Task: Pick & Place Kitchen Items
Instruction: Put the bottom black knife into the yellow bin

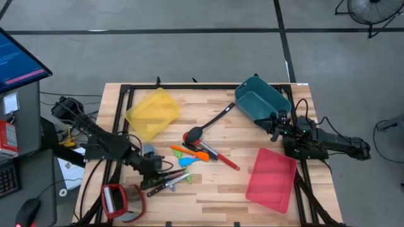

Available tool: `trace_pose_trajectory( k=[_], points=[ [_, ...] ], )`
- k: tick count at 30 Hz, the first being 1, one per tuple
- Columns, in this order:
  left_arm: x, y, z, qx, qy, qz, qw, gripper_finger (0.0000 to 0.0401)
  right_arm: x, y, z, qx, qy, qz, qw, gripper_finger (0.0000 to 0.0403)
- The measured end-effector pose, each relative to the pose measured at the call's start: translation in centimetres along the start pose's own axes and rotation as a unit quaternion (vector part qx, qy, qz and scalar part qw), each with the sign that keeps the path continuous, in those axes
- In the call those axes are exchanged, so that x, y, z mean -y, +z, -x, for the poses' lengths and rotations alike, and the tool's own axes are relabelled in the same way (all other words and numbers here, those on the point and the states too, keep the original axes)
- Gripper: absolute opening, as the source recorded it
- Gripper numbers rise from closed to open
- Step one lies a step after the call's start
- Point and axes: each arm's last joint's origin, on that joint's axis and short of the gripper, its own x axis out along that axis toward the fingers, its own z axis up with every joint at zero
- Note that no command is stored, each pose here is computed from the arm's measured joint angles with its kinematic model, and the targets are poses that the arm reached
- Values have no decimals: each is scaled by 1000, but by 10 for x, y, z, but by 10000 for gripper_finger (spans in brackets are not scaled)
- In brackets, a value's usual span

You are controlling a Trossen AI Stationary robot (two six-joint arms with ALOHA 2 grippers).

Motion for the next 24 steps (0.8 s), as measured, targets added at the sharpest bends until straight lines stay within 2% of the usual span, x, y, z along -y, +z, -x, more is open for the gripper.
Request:
trace_pose_trajectory(
  k=[5,9,12,15,17,18,21,24],
  points=[
    [4,8,28,79,-39,30,996,39,0,0,0,0,0,1,1000,28],
    [3,18,56,198,-42,61,977,39,0,0,0,0,0,1,1000,26],
    [-4,26,79,322,-8,101,941,39,0,0,0,0,0,1,1000,24],
    [-15,31,100,432,60,154,887,39,0,0,0,0,0,1,1000,25],
    [-24,34,110,485,108,183,848,39,0,0,0,1,-2,1,1000,24],
    [-28,35,113,501,131,190,834,39,0,0,0,3,-3,1,1000,24],
    [-40,40,118,516,190,185,815,39,0,1,0,10,-10,1,1000,22],
    [-52,47,117,504,230,177,813,39,1,1,0,17,-17,1,1000,22]
  ],
)
